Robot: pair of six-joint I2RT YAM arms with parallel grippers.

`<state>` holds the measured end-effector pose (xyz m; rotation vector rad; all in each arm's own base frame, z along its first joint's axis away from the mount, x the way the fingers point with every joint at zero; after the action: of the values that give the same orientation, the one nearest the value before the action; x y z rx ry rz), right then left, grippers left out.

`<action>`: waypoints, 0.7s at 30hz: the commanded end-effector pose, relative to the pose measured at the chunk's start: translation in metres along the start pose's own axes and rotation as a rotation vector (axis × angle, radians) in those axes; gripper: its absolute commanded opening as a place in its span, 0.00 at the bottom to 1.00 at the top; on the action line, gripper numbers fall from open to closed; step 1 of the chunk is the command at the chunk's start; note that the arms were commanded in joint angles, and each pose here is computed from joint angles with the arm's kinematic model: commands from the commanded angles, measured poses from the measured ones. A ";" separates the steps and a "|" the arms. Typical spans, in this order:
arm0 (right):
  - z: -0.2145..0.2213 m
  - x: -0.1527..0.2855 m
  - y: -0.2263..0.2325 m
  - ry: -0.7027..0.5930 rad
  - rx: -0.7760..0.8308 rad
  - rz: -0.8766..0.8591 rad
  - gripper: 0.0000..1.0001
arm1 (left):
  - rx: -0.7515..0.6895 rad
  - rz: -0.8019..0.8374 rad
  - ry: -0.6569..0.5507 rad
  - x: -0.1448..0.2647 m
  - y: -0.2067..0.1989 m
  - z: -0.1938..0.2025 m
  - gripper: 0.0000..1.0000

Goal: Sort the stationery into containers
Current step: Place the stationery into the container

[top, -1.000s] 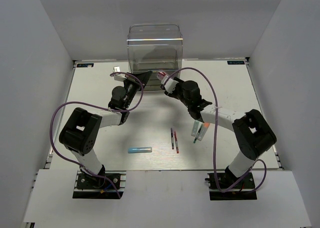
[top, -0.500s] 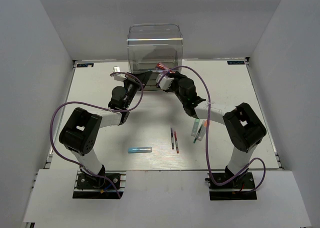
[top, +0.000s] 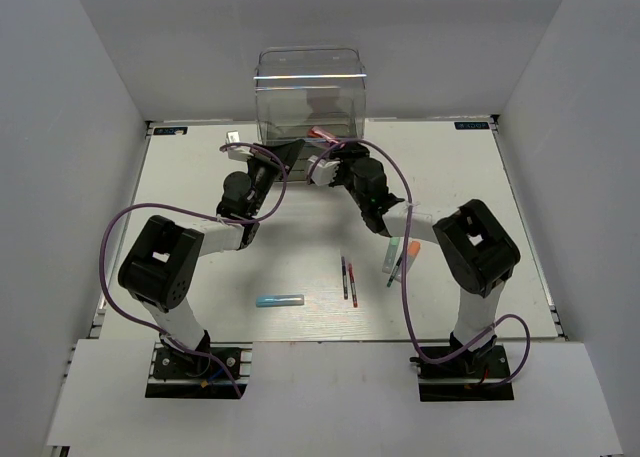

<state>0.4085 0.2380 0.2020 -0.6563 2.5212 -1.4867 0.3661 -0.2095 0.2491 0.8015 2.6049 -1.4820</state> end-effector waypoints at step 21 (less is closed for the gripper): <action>-0.015 -0.015 -0.024 -0.104 0.383 0.103 0.00 | -0.010 0.113 -0.089 -0.009 -0.031 -0.022 0.02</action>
<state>0.4180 0.2425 0.2074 -0.5791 2.1843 -1.7713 0.3659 -0.2094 0.2500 0.8045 2.5990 -1.4817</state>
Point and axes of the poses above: each gripper's point midway between its finger pads, its own x axis back along the fingers, its own y axis along the line the jaws close on, z = x × y, the point moved 8 cm from there along x, back along the fingers, and after that the axes turned 12 degrees about -x, right-handed, at the moved point
